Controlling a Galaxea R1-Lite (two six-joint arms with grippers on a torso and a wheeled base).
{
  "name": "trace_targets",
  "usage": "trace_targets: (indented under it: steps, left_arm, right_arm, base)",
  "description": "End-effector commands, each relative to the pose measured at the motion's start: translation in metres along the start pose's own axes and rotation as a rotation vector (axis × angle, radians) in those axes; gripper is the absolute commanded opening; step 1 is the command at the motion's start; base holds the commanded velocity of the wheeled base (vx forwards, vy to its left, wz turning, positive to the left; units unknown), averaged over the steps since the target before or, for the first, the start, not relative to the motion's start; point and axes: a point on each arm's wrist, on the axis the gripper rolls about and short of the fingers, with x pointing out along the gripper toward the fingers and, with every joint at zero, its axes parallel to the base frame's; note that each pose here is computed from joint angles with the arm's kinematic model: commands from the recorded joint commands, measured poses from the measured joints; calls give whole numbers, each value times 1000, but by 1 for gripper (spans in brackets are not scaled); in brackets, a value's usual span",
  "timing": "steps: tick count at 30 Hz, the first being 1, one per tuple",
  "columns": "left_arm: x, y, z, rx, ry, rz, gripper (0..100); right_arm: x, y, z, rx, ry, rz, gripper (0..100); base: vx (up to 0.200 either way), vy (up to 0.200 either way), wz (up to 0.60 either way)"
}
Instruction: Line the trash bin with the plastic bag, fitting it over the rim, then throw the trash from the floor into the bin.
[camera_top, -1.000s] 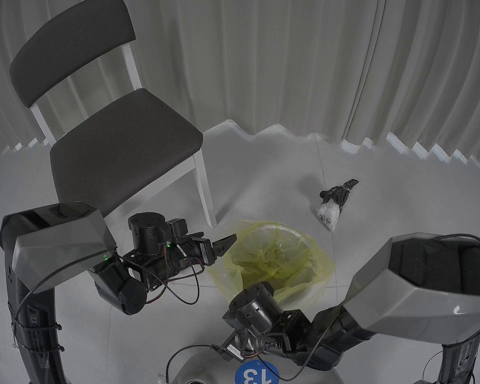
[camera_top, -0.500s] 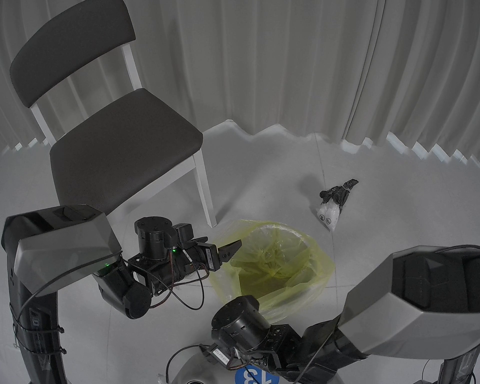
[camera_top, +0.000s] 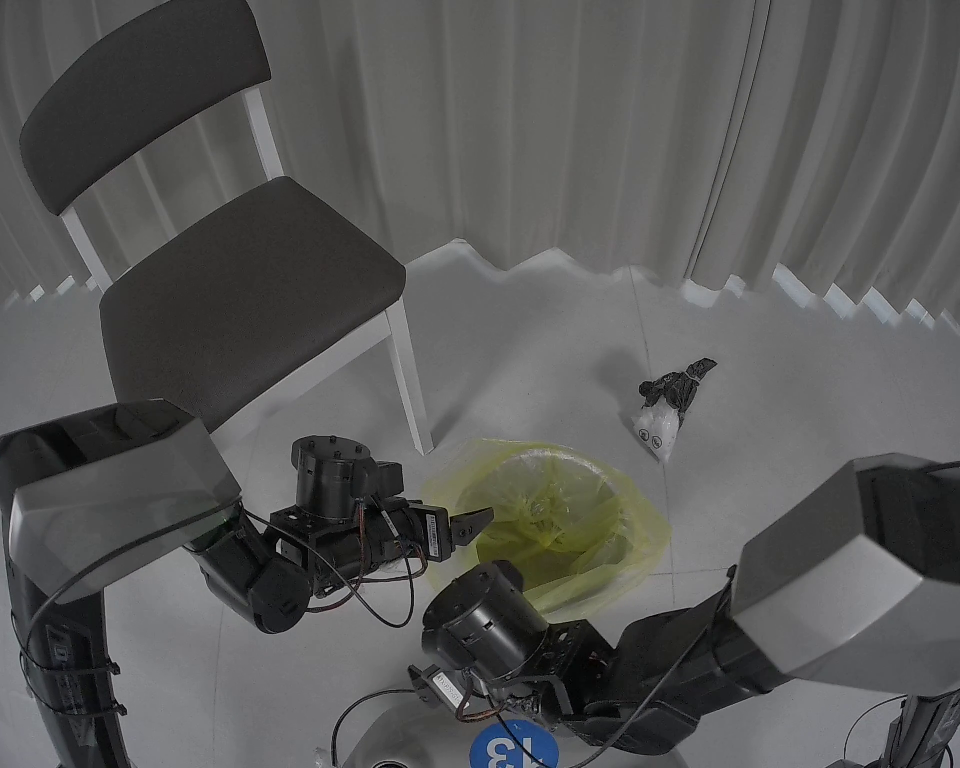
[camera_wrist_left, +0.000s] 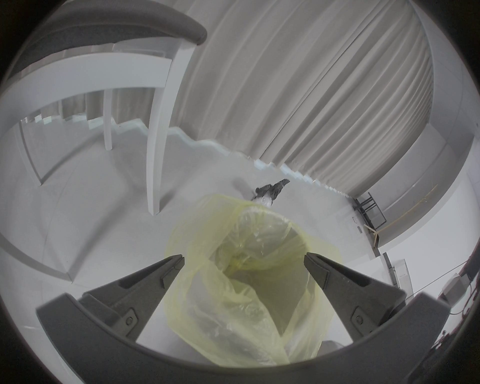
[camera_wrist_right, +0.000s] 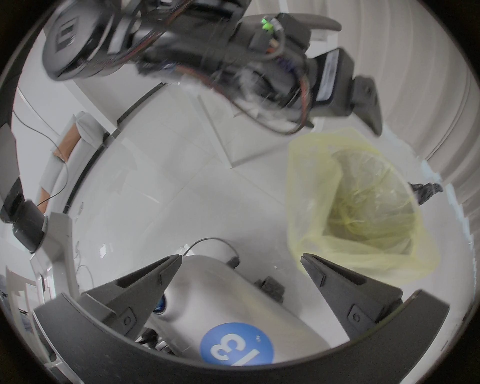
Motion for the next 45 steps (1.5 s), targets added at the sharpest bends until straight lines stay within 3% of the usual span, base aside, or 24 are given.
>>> trace_targets:
  steps: [1,7,14,21,25,34,45]
  left_arm:
    - [-16,-16,30,40,36,23,100]
    - [-20,-18,28,37,126,53,100]
    - [-9,-14,1,32,211,60,100]
    - [3,-9,-21,25,277,68,100]
    - [-1,-10,-27,25,297,70,100]
    - [-14,-17,-22,38,198,38,100]
    - [-24,-21,-37,51,256,52,100]
  right_arm:
    - [-29,-30,24,53,-60,-44,100]
    - [-48,-72,31,107,-56,-116,100]
    - [-40,-124,27,192,-34,-207,100]
    - [-18,-155,17,250,-1,-226,100]
    - [-9,-164,12,272,0,-229,100]
    - [14,-164,0,279,-6,-231,100]
    - [7,-177,-39,278,78,-249,100]
  base:
    - [0,0,0]
    - [0,0,0]
    - [0,0,0]
    - [0,0,0]
    - [0,0,0]
    - [0,0,0]
    - [0,0,0]
